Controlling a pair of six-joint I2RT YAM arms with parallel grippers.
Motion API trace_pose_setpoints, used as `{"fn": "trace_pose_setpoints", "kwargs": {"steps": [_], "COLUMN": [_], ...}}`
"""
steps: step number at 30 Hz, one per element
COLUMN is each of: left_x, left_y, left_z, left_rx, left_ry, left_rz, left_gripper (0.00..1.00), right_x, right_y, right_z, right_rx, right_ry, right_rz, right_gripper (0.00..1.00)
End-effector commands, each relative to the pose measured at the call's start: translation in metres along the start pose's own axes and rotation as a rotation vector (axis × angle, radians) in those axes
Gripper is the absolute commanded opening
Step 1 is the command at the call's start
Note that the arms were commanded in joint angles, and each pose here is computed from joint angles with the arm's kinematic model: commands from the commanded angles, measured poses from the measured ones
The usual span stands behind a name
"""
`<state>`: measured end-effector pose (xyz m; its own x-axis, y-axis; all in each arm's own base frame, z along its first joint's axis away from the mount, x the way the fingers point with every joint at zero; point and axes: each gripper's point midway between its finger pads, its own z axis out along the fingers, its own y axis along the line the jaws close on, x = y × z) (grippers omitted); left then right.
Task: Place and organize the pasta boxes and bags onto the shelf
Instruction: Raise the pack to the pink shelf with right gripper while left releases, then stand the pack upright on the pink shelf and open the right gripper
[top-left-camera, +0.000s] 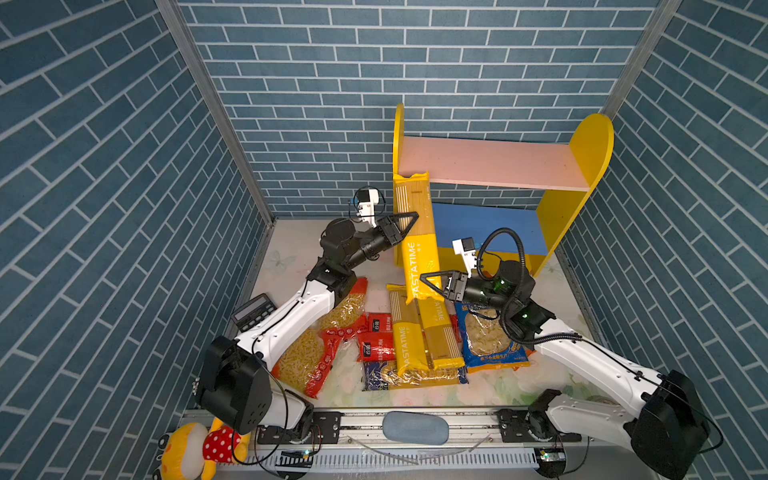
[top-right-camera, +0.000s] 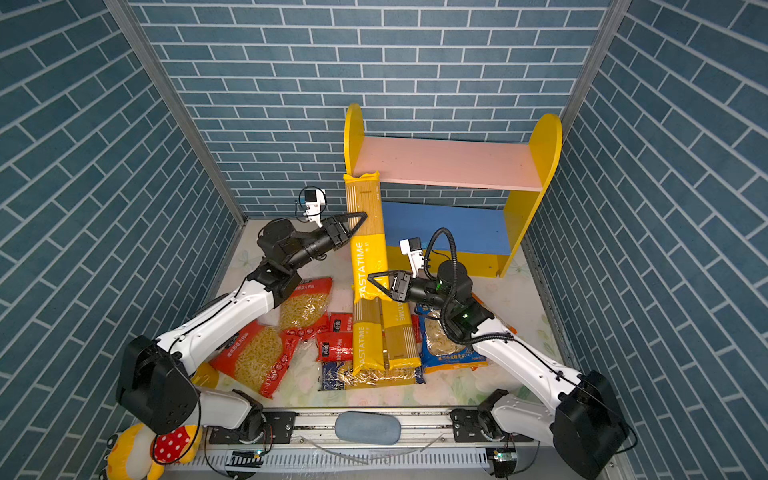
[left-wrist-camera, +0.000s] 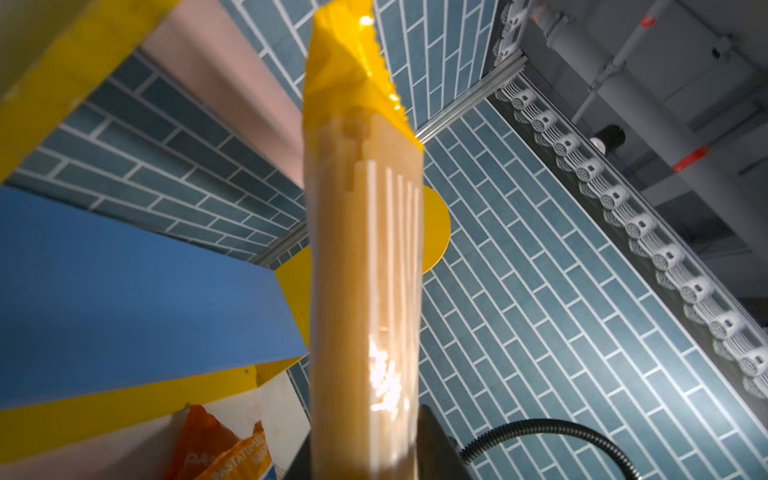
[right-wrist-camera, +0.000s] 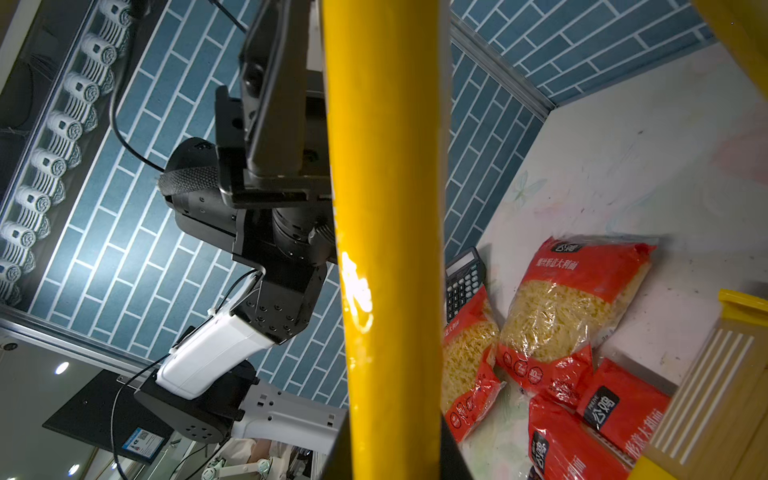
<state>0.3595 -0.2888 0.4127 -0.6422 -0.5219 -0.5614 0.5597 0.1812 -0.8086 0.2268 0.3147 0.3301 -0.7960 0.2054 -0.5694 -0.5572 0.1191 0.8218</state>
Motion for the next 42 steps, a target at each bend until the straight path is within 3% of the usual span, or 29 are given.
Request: {"fn": "trace_pose_setpoints", "kwargs": {"steps": [1,5,10,18,23,37,39,42], "left_x": [-0.015,-0.014,-0.01,0.009,0.027,0.055,0.057,0.062], "left_y": [-0.05,-0.05,-0.039,-0.006,0.02,0.045,0.043,0.049], "left_z": [-0.006,-0.01,-0.019,-0.043,-0.065,-0.082,-0.08,-0.078], "left_rx": [0.108,0.092,0.023,-0.106,-0.207,-0.272,-0.259,-0.265], "left_ry": [-0.017,-0.013,-0.011,-0.007,0.004,0.003,0.006,0.009], "left_rz": [0.12,0.136,0.158,0.168,0.177,0.129,0.132,0.132], "left_gripper": [0.52,0.66,0.74,0.75,0.75,0.75,0.75,0.75], "right_x": [-0.046,-0.077,-0.112,-0.172,-0.21,-0.263,-0.26,-0.255], "right_y": [0.048,0.068,0.083,0.09,0.093,0.038,0.032,0.031], "right_z": [-0.011,-0.025,-0.029,-0.008,0.013,0.077,0.082,0.082], "right_rx": [-0.078,-0.092,-0.086,0.051,0.067,0.122,0.127,0.133], "right_ry": [-0.112,-0.175,-0.226,-0.248,-0.248,-0.199,-0.173,-0.145], "right_rz": [-0.168,-0.221,-0.216,-0.103,-0.018,0.144,0.164,0.155], "right_gripper": [0.04,0.0,0.0,0.0,0.0,0.0,0.06,0.32]}}
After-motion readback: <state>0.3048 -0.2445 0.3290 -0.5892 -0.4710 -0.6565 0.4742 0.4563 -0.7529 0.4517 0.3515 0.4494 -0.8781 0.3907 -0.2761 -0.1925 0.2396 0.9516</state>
